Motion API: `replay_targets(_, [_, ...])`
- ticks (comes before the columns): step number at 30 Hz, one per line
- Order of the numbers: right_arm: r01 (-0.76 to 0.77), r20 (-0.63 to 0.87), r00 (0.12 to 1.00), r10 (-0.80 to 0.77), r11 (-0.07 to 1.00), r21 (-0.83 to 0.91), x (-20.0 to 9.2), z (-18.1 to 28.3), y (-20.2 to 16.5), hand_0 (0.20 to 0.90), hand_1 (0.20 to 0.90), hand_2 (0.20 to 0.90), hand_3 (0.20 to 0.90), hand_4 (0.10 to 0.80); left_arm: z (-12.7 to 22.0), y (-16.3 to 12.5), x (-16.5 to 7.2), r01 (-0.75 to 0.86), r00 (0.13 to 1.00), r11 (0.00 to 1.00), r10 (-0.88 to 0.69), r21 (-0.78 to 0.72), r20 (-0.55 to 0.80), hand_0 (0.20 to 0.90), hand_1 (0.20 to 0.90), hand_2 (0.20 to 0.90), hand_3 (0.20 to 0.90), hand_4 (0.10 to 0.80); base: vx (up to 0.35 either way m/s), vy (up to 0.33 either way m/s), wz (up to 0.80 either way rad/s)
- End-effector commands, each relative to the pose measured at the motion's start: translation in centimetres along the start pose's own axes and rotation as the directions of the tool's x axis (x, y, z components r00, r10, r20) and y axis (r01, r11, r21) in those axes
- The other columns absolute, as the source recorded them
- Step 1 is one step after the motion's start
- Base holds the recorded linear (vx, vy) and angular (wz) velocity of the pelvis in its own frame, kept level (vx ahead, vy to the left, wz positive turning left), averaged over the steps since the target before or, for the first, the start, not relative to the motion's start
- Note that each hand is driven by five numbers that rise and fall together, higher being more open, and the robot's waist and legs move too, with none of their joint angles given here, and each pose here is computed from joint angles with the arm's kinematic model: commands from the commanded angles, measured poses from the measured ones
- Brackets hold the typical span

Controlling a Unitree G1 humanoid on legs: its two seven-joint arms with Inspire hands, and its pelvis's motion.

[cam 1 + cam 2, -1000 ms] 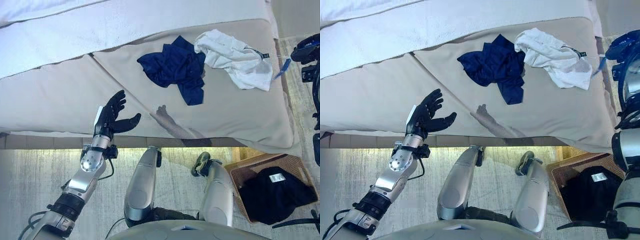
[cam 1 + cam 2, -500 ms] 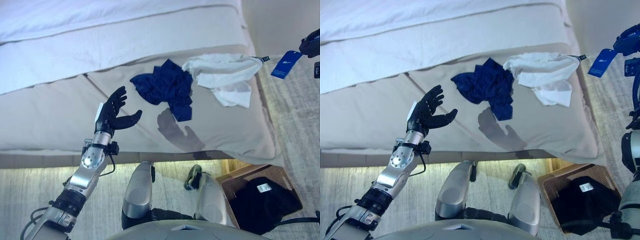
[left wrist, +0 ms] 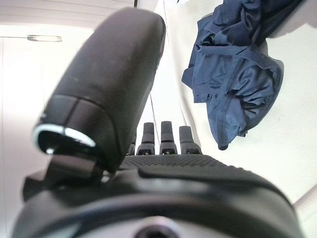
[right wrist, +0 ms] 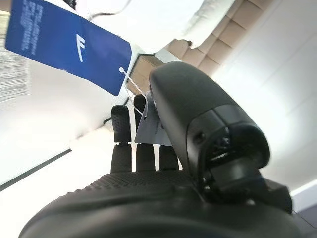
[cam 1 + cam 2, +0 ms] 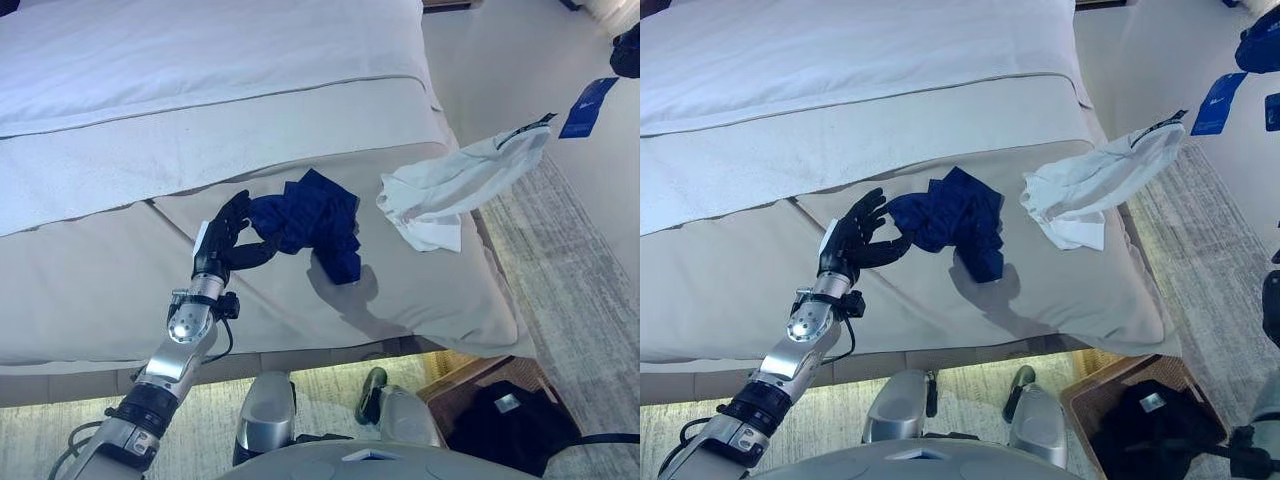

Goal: Pick up the clothes from the bed and place them into the basket

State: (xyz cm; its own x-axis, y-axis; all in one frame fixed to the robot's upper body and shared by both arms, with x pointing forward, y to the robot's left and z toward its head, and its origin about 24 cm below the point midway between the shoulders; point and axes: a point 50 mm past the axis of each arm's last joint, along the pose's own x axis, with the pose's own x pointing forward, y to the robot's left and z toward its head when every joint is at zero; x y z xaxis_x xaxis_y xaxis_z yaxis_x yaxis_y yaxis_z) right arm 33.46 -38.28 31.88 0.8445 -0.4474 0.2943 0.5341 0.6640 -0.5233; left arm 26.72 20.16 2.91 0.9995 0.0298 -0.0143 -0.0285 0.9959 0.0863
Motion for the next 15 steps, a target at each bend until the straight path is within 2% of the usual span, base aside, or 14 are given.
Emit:
replay_targets(1, [0.028, 0.210, 0.977, -0.028, 1.000, 0.005, -0.4, 3.5, -1.6, 0.300, 0.300, 0.300, 0.200, 0.100, 0.3, -0.3, -0.4, 0.045, 0.997, 0.998, -0.048, 0.039, 0.061, 0.900, 0.900, 0.900, 0.900, 0.800, 0.049, 0.014, 0.06])
replay_targets(7, [-0.100, 0.329, 0.940, 0.088, 0.995, 0.020, -1.0, 5.6, 0.9, 0.300, 0.300, 0.300, 0.200, 0.100, -0.3, -0.3, -0.2, 0.052, 0.998, 0.997, -0.054, 0.051, 0.033, 0.900, 0.900, 0.900, 0.900, 0.800, 0.032, 0.001, 0.01])
replay_targets(12, [-0.226, 0.495, 0.848, 0.190, 0.974, 0.012, -2.6, 8.7, 3.4, 0.300, 0.300, 0.300, 0.200, 0.100, -0.9, 0.3, -0.6, 0.056, 0.998, 0.996, -0.057, 0.069, 0.016, 0.900, 0.900, 0.900, 0.900, 0.800, 0.024, -0.009, 0.01])
replay_targets(15, [-0.239, 0.548, 0.812, 0.203, 0.971, -0.006, -3.5, 9.9, 4.3, 0.300, 0.300, 0.300, 0.200, 0.100, -1.2, 0.7, -0.8, 0.052, 0.999, 0.995, -0.053, 0.084, 0.008, 0.900, 0.900, 0.900, 0.900, 0.800, 0.029, -0.024, 0.06])
